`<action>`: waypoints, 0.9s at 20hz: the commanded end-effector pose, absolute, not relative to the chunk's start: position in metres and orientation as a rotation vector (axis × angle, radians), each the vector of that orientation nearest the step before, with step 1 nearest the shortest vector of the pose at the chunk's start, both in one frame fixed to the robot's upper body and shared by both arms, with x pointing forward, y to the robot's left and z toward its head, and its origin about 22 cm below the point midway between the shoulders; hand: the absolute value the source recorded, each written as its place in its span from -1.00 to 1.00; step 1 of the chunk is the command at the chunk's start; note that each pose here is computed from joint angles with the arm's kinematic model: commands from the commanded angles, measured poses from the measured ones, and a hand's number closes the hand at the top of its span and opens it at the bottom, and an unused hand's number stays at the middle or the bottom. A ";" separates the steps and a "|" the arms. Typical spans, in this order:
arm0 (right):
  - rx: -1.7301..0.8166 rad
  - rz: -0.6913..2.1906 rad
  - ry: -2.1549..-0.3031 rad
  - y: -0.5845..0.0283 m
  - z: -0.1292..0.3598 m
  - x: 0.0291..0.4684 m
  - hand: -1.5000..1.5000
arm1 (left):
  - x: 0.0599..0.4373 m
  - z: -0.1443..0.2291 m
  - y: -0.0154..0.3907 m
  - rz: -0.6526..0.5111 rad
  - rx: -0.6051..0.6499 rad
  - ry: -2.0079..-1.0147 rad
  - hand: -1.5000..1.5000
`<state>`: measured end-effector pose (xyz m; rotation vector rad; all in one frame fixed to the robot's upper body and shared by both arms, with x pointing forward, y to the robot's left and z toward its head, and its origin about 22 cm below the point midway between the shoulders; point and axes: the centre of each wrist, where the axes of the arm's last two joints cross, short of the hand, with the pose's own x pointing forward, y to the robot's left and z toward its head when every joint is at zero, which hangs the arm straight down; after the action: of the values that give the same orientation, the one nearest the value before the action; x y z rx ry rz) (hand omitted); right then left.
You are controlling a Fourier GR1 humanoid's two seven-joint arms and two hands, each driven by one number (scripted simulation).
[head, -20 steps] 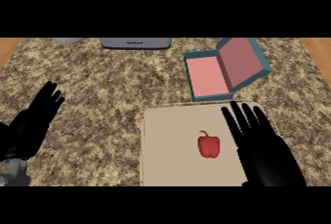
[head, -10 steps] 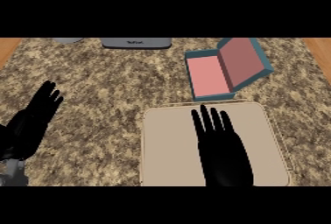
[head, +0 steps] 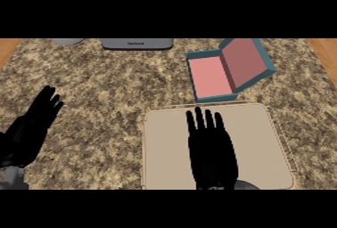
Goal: Pick the bell pepper from the tray and place it in the cardboard box
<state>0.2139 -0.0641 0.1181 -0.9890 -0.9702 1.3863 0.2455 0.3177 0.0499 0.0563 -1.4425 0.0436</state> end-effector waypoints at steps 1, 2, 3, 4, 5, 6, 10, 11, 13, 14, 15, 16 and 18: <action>-1.127 1.350 -0.737 -0.051 0.116 0.213 -1.00 | 0.244 0.052 0.319 0.050 0.063 -1.454 0.00; -1.118 1.363 -0.735 -0.058 0.127 0.221 -1.00 | 0.241 0.059 0.341 0.027 0.042 -1.433 0.00; -1.120 1.364 -0.758 -0.051 0.122 0.210 -1.00 | 0.245 0.044 0.325 0.071 0.063 -1.441 0.00; -1.125 1.358 -0.770 -0.042 0.128 0.210 -1.00 | 0.252 0.051 0.326 0.048 0.055 -1.436 0.00; -1.114 1.372 -0.777 -0.045 0.130 0.206 -1.00 | 0.242 0.051 0.319 0.049 0.061 -1.446 0.00; -1.111 1.364 -0.784 -0.048 0.123 0.207 -1.00 | 0.249 0.048 0.323 0.058 0.060 -1.441 0.00; -1.144 1.383 -0.796 -0.046 0.109 0.202 -1.00 | 0.247 0.056 0.317 0.048 0.056 -1.440 0.00; -1.140 1.376 -0.820 -0.038 0.112 0.216 -1.00 | 0.243 0.039 0.320 0.055 0.049 -1.453 0.00; -1.164 1.409 -0.776 -0.041 0.120 0.225 -1.00 | 0.258 0.064 0.323 0.061 0.039 -1.450 0.00; -1.157 1.421 -0.779 -0.042 0.123 0.219 -1.00 | 0.244 0.059 0.325 0.066 0.073 -1.441 0.00; -1.179 1.428 -0.746 -0.040 0.110 0.224 -1.00 | 0.251 0.053 0.321 0.034 0.067 -1.444 0.00; -1.173 1.417 -0.744 -0.037 0.100 0.202 -1.00 | 0.250 0.045 0.317 0.045 0.055 -1.451 0.00; -1.169 1.420 -0.722 -0.042 0.111 0.231 -1.00 | 0.239 0.054 0.334 0.052 0.047 -1.434 0.00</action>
<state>0.2196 -0.0479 0.1105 -1.0717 -0.8791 1.4624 0.2454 0.3255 0.0545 0.0540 -1.4413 0.0498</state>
